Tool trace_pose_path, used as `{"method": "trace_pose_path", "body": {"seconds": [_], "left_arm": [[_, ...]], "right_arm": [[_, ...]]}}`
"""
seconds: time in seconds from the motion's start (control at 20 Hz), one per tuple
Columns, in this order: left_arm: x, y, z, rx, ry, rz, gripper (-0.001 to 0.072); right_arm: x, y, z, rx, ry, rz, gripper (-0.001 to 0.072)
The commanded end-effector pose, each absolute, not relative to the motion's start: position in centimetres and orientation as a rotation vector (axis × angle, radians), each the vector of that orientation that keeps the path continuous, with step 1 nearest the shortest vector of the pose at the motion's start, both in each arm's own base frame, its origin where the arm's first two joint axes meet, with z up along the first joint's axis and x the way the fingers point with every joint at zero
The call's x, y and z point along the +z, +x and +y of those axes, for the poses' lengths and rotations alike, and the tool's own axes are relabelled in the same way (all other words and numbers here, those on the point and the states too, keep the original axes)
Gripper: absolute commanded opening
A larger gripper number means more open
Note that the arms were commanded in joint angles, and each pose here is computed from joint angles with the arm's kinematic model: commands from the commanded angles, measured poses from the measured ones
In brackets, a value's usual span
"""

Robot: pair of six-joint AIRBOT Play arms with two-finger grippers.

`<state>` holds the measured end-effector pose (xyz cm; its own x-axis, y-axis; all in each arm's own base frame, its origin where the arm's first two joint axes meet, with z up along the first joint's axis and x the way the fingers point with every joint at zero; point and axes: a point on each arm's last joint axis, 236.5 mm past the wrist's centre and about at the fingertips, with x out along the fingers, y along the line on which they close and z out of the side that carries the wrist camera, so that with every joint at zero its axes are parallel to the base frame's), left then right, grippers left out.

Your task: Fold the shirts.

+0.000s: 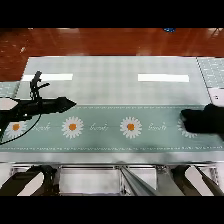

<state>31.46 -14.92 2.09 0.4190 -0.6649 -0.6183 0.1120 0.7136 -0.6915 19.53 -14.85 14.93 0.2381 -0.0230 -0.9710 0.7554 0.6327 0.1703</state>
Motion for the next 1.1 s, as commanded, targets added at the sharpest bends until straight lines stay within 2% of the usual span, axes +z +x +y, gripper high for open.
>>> {"method": "trace_pose_path", "body": {"seconds": [0.0,0.1,0.25,0.3,0.35,0.4,0.45,0.55,0.65,0.7,0.75,0.8,0.9,1.05], "left_arm": [[2.1,31.6,-15.9,-0.540,-0.600,1.019,0.0017],[2.2,31.3,-16.8,-0.561,-0.583,1.022,0.0016],[2.2,30.7,-18.1,-0.596,-0.562,1.032,0.0017],[2.2,30.4,-18.4,-0.606,-0.555,1.036,0.0017],[2.2,30.3,-18.8,-0.614,-0.551,1.039,0.0016],[2.1,30.4,-18.8,-0.611,-0.548,1.036,0.0016],[1.9,30.9,-18.6,-0.594,-0.549,1.023,0.0017],[2.1,32.8,-17.7,-0.547,-0.554,0.984,0.0016],[4.3,34.9,-17.2,-0.559,-0.556,0.949,0.0016],[6.3,36.0,-17.1,-0.581,-0.549,0.921,0.0016],[9.0,37.3,-17.0,-0.609,-0.535,0.878,0.0015],[12.1,38.5,-17.1,-0.641,-0.513,0.825,0.0015],[18.0,40.9,-16.8,-0.633,-0.465,0.730,0.0015],[24.3,43.3,-15.4,-0.536,-0.325,0.633,0.0015]], "right_arm": [[9.6,9.5,-15.9,-0.883,0.804,1.420,0.0023],[7.3,5.1,-15.7,-1.012,0.842,1.506,0.0023],[4.6,1.5,-15.9,-1.163,0.861,1.561,0.0027],[4.1,0.2,-16.3,-1.249,0.862,1.568,0.0103],[3.8,-0.5,-16.6,-1.295,0.848,1.573,0.0310],[3.5,-0.3,-16.9,-1.283,0.830,1.570,0.0408],[3.3,0.0,-17.4,-1.284,0.823,1.545,0.0408],[3.3,1.9,-18.9,-1.265,0.812,1.436,0.0408],[4.3,6.2,-20.9,-1.180,0.813,1.237,0.0385],[5.7,9.7,-22.1,-1.100,0.817,1.094,0.0257],[8.2,14.6,-23.0,-0.966,0.797,0.919,0.0087],[11.4,19.6,-23.2,-0.816,0.765,0.762,0.0025],[18.7,29.0,-20.9,-0.535,0.737,0.513,0.0024],[27.4,39.8,-10.4,-0.122,0.572,0.400,0.0024]]}}
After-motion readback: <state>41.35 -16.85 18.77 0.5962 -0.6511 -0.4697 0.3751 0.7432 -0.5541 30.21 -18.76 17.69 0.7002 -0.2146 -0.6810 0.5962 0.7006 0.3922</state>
